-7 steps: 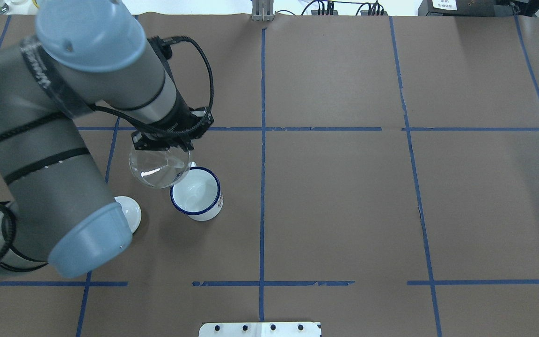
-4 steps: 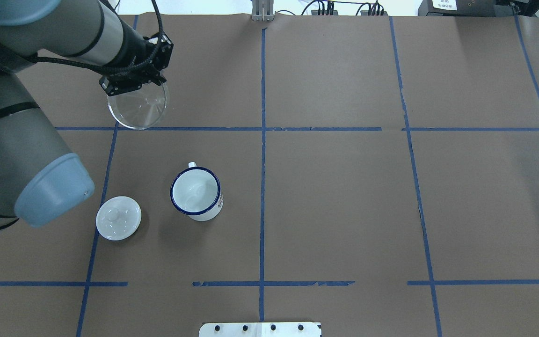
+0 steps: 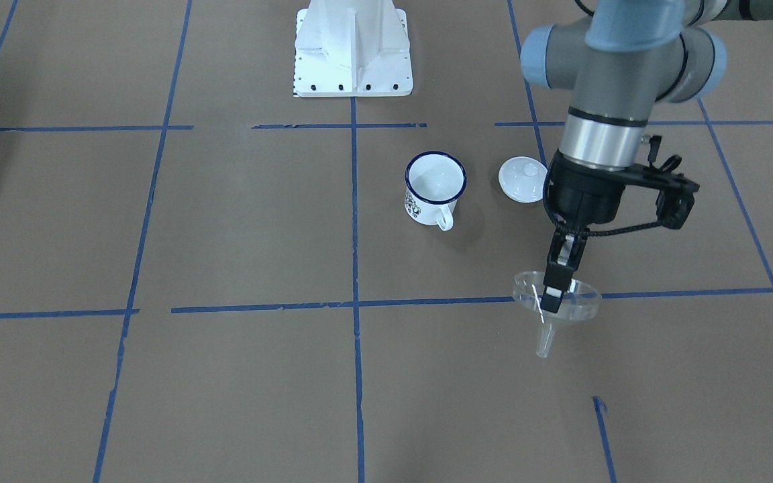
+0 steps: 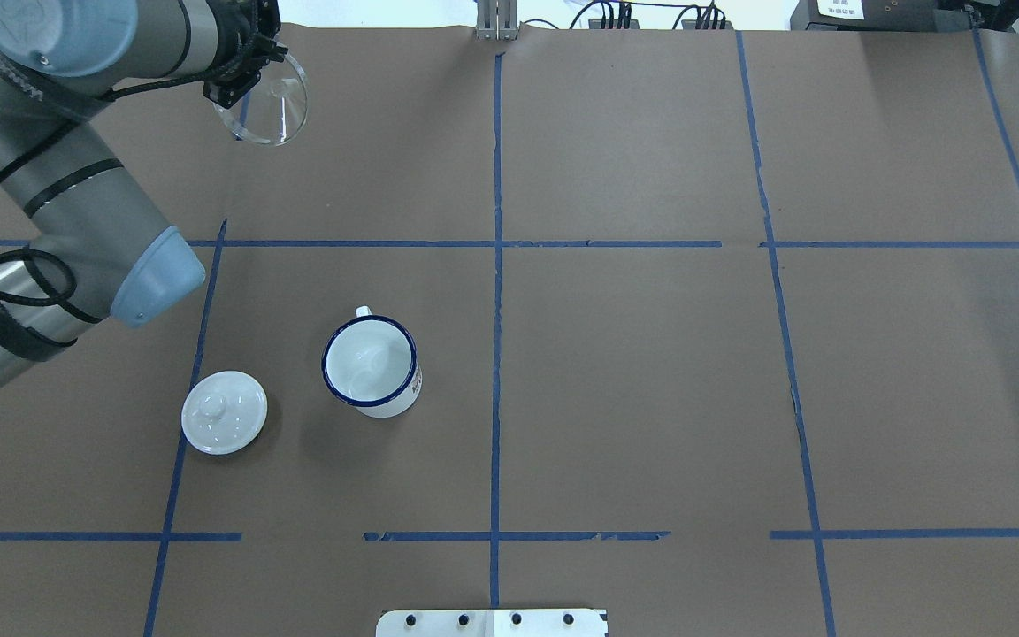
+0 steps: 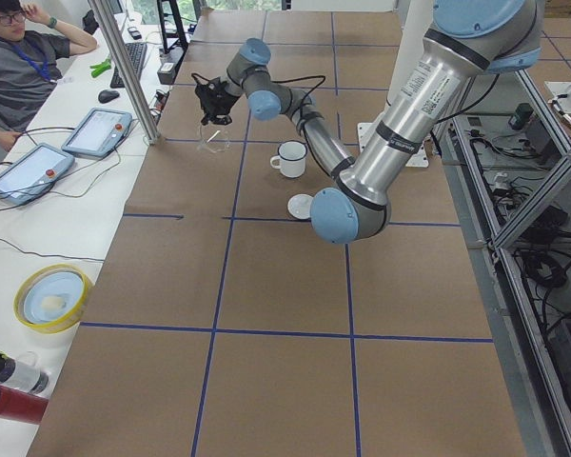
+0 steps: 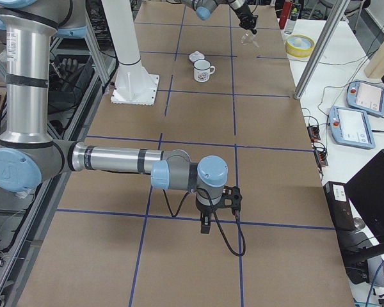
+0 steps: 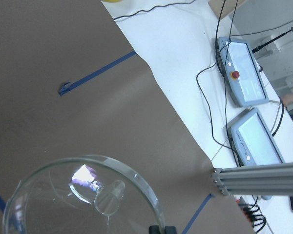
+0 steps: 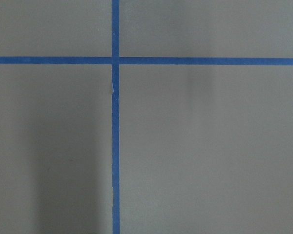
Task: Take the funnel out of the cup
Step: 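Lift the glass funnel out of the mug with the left gripper, then lower the funnel onto the table farther from the robot and release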
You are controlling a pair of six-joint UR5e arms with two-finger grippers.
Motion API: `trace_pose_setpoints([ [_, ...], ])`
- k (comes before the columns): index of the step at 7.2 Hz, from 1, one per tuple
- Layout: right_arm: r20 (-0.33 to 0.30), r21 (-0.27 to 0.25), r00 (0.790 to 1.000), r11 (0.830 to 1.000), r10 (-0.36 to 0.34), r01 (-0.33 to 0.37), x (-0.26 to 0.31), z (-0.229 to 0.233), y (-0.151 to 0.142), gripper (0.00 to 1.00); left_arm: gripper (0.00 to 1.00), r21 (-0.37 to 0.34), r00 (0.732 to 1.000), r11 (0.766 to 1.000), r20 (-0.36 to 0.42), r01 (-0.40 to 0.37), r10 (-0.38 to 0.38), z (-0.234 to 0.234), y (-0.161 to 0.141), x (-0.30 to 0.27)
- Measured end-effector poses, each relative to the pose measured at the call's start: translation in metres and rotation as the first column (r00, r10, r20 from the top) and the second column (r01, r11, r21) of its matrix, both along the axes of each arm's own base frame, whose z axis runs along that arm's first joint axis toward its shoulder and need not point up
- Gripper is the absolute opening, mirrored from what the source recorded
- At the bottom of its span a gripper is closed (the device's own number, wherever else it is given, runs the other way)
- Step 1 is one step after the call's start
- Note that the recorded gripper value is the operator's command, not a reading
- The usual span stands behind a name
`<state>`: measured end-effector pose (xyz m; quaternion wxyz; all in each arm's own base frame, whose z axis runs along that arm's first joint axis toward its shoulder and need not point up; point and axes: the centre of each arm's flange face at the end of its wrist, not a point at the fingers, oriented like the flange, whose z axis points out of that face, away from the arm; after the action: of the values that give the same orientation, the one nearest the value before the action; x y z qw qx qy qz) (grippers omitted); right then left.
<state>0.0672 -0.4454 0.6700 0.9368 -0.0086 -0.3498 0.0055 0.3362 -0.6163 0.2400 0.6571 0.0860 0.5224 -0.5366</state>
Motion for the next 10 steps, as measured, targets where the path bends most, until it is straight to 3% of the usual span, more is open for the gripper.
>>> trace_pose_setpoints([
  [2, 0.000, 0.000, 1.000, 1.000, 0.000, 0.000, 0.000, 0.000, 0.000, 1.00, 0.00, 0.025, 0.996, 0.996, -0.003, 0.089, -0.089, 0.080, -0.040, 0.025],
  [3, 0.000, 0.000, 1.000, 1.000, 0.000, 0.000, 0.000, 0.000, 0.000, 1.00, 0.00, 0.025, 0.995, 0.995, 0.010, 0.099, -0.099, 0.114, -0.048, 0.035],
  [4, 0.000, 0.000, 1.000, 1.000, 0.000, 0.000, 0.000, 0.000, 0.000, 1.00, 0.00, 0.030, 0.996, 0.995, 0.024, 0.090, -0.091, 0.133, -0.051, 0.042],
  [7, 0.000, 0.000, 1.000, 1.000, 0.000, 0.000, 0.000, 0.000, 0.000, 1.00, 0.17, 0.050, 0.997, 0.998, 0.059, 0.046, -0.049, 0.147, -0.049, 0.056],
  [9, 0.000, 0.000, 1.000, 1.000, 0.000, 0.000, 0.000, 0.000, 0.000, 1.00, 0.52, 0.052, 0.997, 0.998, 0.074, 0.031, -0.035, 0.152, -0.047, 0.059],
  [10, 0.000, 0.000, 1.000, 1.000, 0.000, 0.000, 0.000, 0.000, 0.000, 1.00, 0.94, 0.060, 0.996, 0.998, 0.084, 0.022, -0.027, 0.152, -0.047, 0.060],
])
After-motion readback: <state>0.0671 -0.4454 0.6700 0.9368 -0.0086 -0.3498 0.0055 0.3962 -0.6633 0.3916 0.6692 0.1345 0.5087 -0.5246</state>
